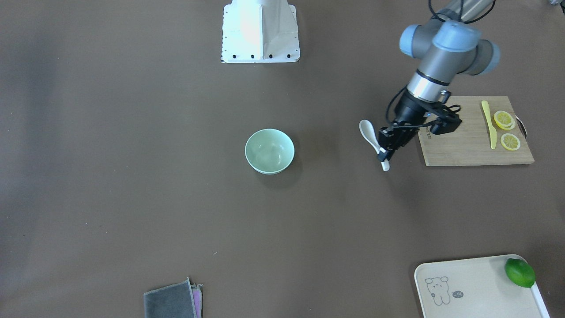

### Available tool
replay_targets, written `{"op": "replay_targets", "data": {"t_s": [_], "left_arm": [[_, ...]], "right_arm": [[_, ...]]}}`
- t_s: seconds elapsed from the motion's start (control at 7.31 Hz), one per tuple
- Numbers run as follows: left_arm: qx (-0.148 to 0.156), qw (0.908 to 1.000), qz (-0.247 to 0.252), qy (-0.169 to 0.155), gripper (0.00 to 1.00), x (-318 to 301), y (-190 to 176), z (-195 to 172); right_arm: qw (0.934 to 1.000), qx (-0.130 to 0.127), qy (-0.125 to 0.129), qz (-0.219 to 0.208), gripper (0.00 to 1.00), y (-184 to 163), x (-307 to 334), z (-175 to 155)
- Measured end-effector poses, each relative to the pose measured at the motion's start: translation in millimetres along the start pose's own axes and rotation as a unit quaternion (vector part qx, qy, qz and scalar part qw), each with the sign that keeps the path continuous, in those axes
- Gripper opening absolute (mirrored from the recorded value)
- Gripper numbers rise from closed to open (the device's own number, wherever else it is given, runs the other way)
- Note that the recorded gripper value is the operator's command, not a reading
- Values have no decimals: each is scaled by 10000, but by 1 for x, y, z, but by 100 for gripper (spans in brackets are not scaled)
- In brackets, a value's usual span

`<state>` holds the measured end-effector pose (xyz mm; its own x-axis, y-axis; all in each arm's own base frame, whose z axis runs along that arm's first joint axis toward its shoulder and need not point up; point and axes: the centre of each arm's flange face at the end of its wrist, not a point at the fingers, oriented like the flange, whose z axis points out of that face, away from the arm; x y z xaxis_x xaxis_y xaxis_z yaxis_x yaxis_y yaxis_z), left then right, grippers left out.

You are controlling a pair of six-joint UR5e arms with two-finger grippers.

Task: Place spoon in bowl

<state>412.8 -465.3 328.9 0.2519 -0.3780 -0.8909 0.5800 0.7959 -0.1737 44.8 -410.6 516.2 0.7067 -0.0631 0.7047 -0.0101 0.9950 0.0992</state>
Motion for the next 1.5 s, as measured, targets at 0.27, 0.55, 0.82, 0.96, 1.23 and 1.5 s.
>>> {"op": "replay_targets", "data": {"t_s": [0.27, 0.55, 0.82, 0.96, 1.23, 1.5], "left_arm": [[143, 9989, -453, -24, 0, 97, 82, 23], [207, 9981, -573, -71, 14, 126, 106, 40], [190, 9983, -540, -77, 98, 131, 115, 44], [180, 9989, -433, -77, 99, 131, 117, 43], [158, 9998, -20, -115, 99, 126, 118, 39], [97, 9971, 710, -259, 99, 102, 110, 7]], "right_arm": [[10000, 3, 12, 12, 100, 0, 1, 0], [10000, 5, 16, 21, 100, 0, 2, 0], [10000, 4, 20, 23, 100, 0, 2, 0], [10000, -1, 21, 29, 100, 0, 3, 0], [10000, -9, 23, 36, 100, 0, 3, 1], [10000, -21, 24, 49, 100, 0, 4, 2]]}}
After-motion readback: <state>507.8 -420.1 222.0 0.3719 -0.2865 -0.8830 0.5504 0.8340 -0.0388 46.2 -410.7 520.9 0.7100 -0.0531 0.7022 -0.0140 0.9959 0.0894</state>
